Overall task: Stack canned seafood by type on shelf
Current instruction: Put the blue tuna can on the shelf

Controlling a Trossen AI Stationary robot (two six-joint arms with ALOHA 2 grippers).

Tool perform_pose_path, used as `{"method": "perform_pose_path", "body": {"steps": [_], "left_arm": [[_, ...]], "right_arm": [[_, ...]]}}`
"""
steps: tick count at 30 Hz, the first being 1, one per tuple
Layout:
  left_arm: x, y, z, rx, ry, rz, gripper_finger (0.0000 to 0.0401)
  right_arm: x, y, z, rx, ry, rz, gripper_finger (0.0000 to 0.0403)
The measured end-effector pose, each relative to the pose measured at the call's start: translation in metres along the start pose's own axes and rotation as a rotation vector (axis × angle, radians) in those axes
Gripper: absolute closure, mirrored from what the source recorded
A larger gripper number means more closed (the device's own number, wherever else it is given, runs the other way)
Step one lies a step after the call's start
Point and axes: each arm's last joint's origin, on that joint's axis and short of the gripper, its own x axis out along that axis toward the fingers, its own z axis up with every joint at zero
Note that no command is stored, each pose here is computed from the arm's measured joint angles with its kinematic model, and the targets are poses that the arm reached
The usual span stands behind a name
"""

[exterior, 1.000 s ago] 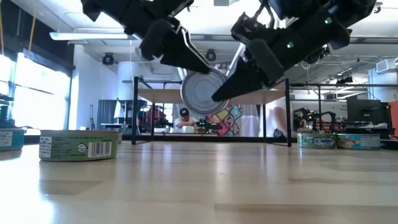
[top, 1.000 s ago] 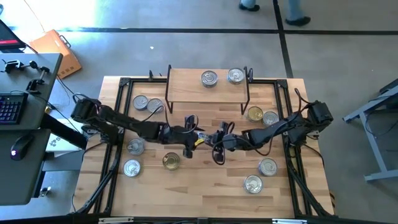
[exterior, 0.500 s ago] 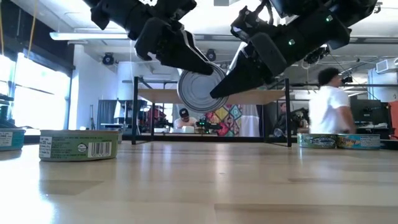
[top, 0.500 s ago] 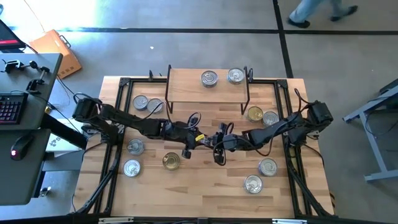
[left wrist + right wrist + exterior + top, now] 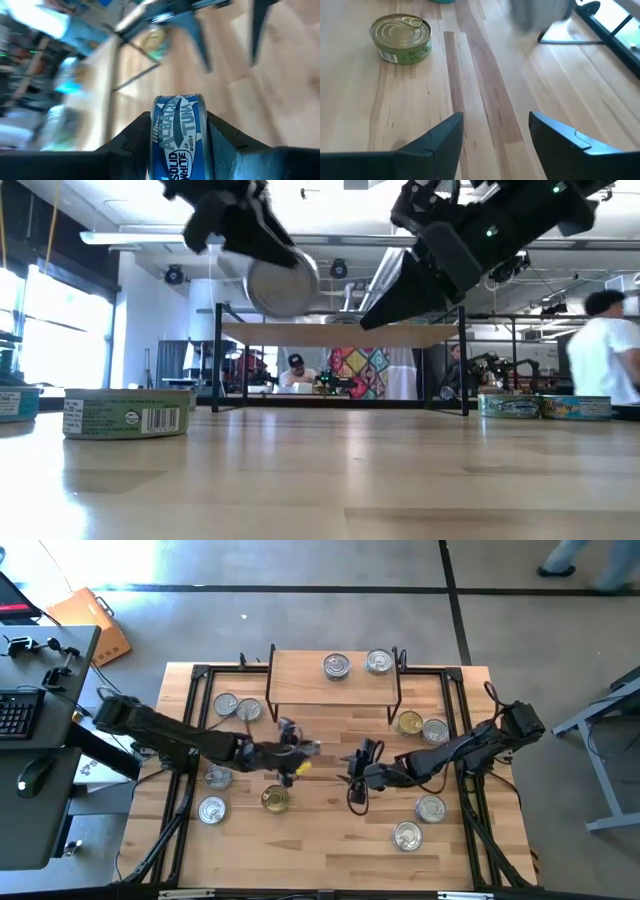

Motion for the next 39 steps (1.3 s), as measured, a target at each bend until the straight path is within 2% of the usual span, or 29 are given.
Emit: {"method": "perform_pose_path", "body": {"steps": [4,7,12,17,20,25,29,36,39], "left_arm": [[-0.015,0.038,-0.004,0.075,-0.004,0.139,0.0275],[-0.01,0.069,-0.017,0.16,0.049,0.214,0.0275],[0.016,0.113,-0.056,0.212,0.129,0.211,0.0275],[0.035,0.135,-0.083,0.201,0.186,0.227,0.0275],[0.042,0.142,-0.092,0.168,0.184,0.224,0.027],[0.05,0.141,-0.1,0.122,0.208,0.198,0.0204],[0.05,0.136,-0.101,0.117,0.181,0.122,0.0172],[0.045,0.138,-0.098,0.014,0.12,0.102,0.0156],[0.042,0.142,-0.098,-0.067,0.115,0.094,0.0157]], "right_arm": [[-0.002,0.003,0.0,0.001,-0.01,-0.002,0.0183],[-0.001,0.002,0.002,0.006,-0.019,-0.006,0.0182],[0.0,-0.001,0.002,0.012,-0.021,-0.013,0.0182],[0.0,0.0,0.002,0.01,-0.019,-0.011,0.0181],[0.0,0.0,0.002,0.01,-0.019,-0.01,0.0181],[0.0,0.0,0.002,0.01,-0.019,-0.009,0.0181],[0.0,0.0,0.002,0.01,-0.019,-0.008,0.0181],[0.0,0.0,0.001,0.009,-0.018,-0.008,0.0181],[0.0,0.0,0.001,0.01,-0.018,-0.008,0.0181]]}}
